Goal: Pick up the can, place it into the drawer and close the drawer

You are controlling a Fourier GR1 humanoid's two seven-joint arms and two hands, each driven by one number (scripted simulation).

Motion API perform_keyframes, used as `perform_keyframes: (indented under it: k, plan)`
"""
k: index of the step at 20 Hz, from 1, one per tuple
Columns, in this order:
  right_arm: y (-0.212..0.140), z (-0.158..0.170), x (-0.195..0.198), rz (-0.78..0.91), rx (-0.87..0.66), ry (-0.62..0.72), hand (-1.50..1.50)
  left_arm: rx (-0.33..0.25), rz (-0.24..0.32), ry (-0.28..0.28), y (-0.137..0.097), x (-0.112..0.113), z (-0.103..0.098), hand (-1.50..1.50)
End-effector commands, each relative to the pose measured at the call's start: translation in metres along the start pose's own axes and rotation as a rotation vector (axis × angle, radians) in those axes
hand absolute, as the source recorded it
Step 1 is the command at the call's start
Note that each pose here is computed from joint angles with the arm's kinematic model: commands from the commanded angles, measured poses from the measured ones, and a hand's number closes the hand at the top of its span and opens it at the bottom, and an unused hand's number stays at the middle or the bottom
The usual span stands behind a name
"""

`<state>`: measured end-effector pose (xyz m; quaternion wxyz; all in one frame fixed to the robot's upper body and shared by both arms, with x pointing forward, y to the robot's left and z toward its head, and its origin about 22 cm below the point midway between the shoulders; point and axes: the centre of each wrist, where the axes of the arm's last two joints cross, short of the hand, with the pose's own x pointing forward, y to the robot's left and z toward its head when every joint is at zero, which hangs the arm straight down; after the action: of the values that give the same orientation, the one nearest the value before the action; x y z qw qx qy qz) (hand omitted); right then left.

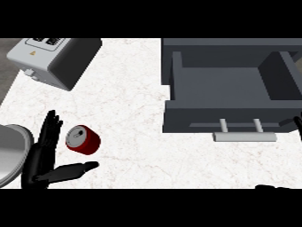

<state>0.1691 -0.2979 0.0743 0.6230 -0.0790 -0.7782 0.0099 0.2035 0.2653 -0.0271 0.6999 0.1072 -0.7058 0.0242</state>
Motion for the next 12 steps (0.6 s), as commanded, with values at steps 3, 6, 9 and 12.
perform_keyframes:
  k: [3, 6, 9, 12]
  plan:
    - [-0.001, 0.013, -0.002, 0.006, -0.002, -0.01, -1.5, -0.011, 0.011, 0.003, 0.009, -0.028, 0.013, -1.5]
    - [-0.007, 0.006, 0.009, -0.018, -0.011, -0.012, -1.5, -0.013, -0.012, 0.018, -0.004, -0.039, 0.018, -1.5]
    - [0.011, 0.004, 0.002, -0.011, -0.004, 0.017, -1.5, 0.0, 0.003, 0.046, 0.021, -0.029, 0.006, -1.5]
    - [0.011, -0.006, 0.001, -0.017, -0.023, -0.008, -1.5, 0.013, -0.001, 0.04, 0.019, -0.064, 0.003, -1.5]
